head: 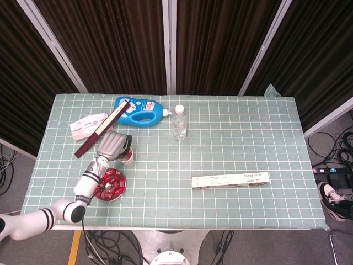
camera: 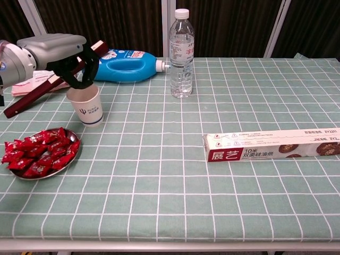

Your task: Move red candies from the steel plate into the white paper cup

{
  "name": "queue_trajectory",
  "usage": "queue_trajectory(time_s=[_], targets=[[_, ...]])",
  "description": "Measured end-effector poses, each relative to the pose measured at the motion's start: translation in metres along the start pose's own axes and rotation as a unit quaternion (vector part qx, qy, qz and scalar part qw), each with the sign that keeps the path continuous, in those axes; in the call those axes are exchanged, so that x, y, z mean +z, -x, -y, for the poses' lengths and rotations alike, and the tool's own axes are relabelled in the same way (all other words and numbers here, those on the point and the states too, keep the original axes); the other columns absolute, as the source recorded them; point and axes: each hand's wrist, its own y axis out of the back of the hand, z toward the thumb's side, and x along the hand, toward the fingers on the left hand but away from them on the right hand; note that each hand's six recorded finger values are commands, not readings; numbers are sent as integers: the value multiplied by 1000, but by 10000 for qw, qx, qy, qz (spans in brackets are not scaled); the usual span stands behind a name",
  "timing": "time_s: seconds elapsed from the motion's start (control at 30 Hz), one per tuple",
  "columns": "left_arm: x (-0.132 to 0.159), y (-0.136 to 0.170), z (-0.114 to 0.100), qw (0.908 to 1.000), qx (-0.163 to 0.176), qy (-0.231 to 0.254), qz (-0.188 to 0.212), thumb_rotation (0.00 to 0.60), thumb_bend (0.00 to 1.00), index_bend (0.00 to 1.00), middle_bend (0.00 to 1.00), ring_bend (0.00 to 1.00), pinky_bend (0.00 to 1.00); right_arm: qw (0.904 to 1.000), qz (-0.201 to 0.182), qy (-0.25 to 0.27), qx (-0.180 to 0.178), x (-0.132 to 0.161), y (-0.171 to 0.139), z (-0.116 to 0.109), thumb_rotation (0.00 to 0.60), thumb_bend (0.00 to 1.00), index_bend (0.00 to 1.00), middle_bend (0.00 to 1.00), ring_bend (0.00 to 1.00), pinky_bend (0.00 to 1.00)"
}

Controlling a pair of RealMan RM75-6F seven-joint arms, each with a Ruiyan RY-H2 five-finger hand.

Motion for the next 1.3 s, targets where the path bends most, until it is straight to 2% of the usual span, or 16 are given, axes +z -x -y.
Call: queue_trajectory(time_s=[0.17,0.27,0.33,0.47,0.63,0.83,1.0,1.3], targets=[[-6,11,-13,9995,281,123,-58,600,242,463,597,864,1000,10000,-28,-13,-14,2,0,-2,600,42,0,110,0,272],[-18,31,-23,9987,473,146,-137,600,148,346,461,860,1000,10000,-55,-22,-15,3,2,-2,600,42,0,110,0,287],[-28,51,-26,9983,533,147,-195,600,130,315,378,857,1000,10000,-72,-28,-3,4,2,-1,600,42,0,110,0,289],[-49,93,-26,9978,602,-52,-276,600,131,313,357,859,1000,9999,-122,-27,21,7,4,1,600,42,0,110,0,289],[-57,136,1,9988,132,-355,-297,600,134,316,357,868,1000,9998,-176,-30,28,10,5,1,600,41,0,113,0,289],[-62,153,34,9964,-494,-491,-483,600,159,339,363,879,1000,9997,-225,-30,43,13,6,1,600,42,0,116,0,290],[-63,153,51,9946,-694,-532,-559,600,176,353,371,884,1000,9997,-227,-33,32,13,5,0,600,42,0,117,0,291],[-62,153,68,9917,-922,-651,-608,600,199,411,416,896,1000,9998,-217,-19,44,13,4,0,600,41,0,118,0,294]])
